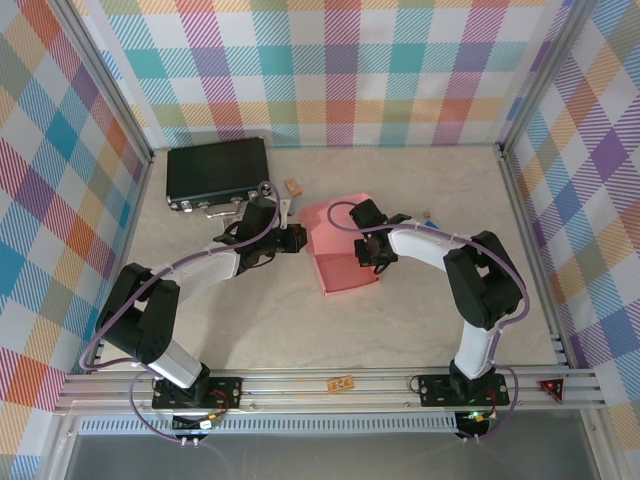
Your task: Fold the paper box
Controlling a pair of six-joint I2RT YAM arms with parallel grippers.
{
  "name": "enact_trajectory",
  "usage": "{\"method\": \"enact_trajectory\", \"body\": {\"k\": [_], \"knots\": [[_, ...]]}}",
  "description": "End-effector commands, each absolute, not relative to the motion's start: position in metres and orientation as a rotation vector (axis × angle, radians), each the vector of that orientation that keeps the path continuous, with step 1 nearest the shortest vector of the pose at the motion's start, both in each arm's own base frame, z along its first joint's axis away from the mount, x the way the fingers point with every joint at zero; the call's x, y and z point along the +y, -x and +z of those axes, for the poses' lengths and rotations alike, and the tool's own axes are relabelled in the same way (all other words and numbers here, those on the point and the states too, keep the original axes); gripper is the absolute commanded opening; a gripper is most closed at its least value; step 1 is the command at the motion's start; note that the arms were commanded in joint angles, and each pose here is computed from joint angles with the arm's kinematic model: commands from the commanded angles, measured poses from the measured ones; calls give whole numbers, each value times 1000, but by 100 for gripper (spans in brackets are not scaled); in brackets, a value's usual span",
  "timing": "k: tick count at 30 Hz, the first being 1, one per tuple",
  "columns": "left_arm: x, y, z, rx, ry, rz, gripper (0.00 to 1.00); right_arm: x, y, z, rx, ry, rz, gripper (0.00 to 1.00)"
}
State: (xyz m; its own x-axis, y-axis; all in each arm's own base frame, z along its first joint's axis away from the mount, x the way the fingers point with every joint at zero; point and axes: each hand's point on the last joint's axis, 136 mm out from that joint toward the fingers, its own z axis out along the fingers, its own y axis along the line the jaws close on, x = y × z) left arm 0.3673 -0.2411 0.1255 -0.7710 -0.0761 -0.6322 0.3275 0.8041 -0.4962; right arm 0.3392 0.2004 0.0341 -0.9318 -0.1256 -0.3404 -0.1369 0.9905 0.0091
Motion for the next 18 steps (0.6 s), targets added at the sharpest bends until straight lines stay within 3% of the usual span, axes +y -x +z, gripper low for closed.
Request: {"method": "enact_trajectory", "body": {"k": [1,18], "knots": [[-245,-373,135,2292,-231,-811,0,194,-343,33,2782,196,-61,22],[-248,-375,131,2306,-239,-811,0,182,-344,23,2767,173,-263,16]]}}
